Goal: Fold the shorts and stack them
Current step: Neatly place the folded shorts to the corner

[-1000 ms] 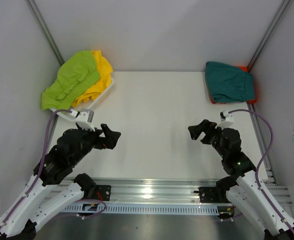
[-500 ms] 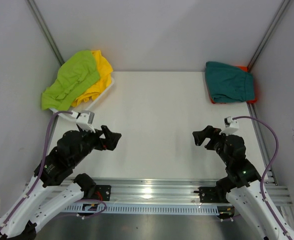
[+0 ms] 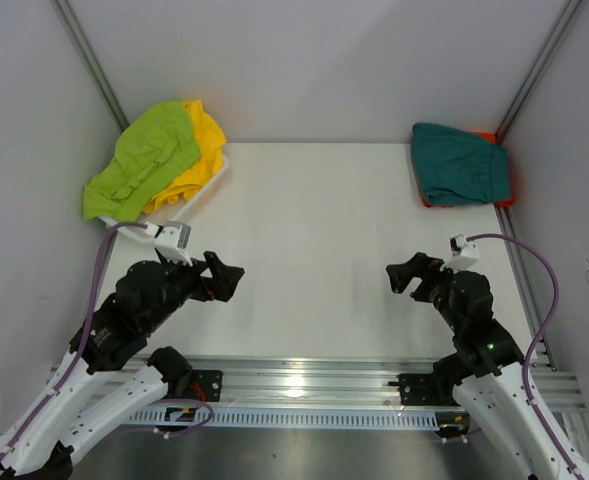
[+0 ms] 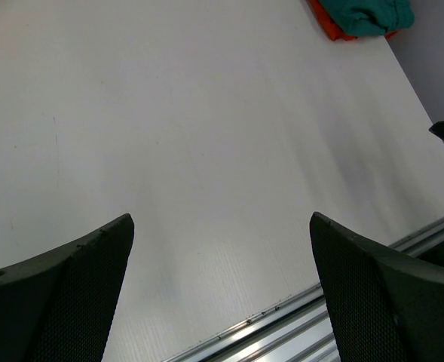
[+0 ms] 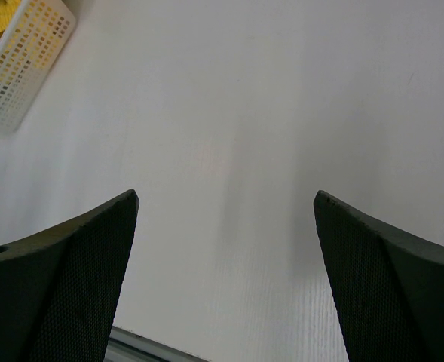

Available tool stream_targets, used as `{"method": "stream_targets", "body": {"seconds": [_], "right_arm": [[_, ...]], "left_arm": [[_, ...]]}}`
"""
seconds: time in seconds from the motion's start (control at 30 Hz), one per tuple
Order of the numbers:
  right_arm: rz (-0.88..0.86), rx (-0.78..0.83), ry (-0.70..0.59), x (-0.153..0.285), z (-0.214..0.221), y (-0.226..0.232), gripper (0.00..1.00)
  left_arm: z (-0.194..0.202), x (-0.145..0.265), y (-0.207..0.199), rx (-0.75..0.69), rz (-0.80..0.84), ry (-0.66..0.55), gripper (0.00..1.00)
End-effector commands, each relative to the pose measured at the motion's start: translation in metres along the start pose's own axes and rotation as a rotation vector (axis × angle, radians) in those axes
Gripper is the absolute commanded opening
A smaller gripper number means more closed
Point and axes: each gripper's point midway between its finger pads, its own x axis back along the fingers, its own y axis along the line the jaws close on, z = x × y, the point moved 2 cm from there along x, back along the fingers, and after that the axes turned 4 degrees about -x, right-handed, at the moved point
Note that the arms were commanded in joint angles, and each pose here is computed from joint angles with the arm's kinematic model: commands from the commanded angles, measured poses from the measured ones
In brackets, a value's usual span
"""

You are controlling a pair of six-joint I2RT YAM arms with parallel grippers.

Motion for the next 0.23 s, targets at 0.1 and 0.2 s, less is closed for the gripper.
{"method": "stream_targets", "body": {"seconds": [0.1, 0.2], "right_arm": [[-0.011, -0.002, -0.017, 0.0018, -0.0028, 0.0020, 0.99], [-0.007, -0.002, -0.017, 0.0015, -0.0026, 0.0013, 0.99]], "left_arm": [[-0.0049, -0.0011, -0.0024, -0.011, 0.019, -0.024, 0.99], [-0.0037, -0.0013, -0.0017, -0.012, 0.016, -0.020, 0.99]]}}
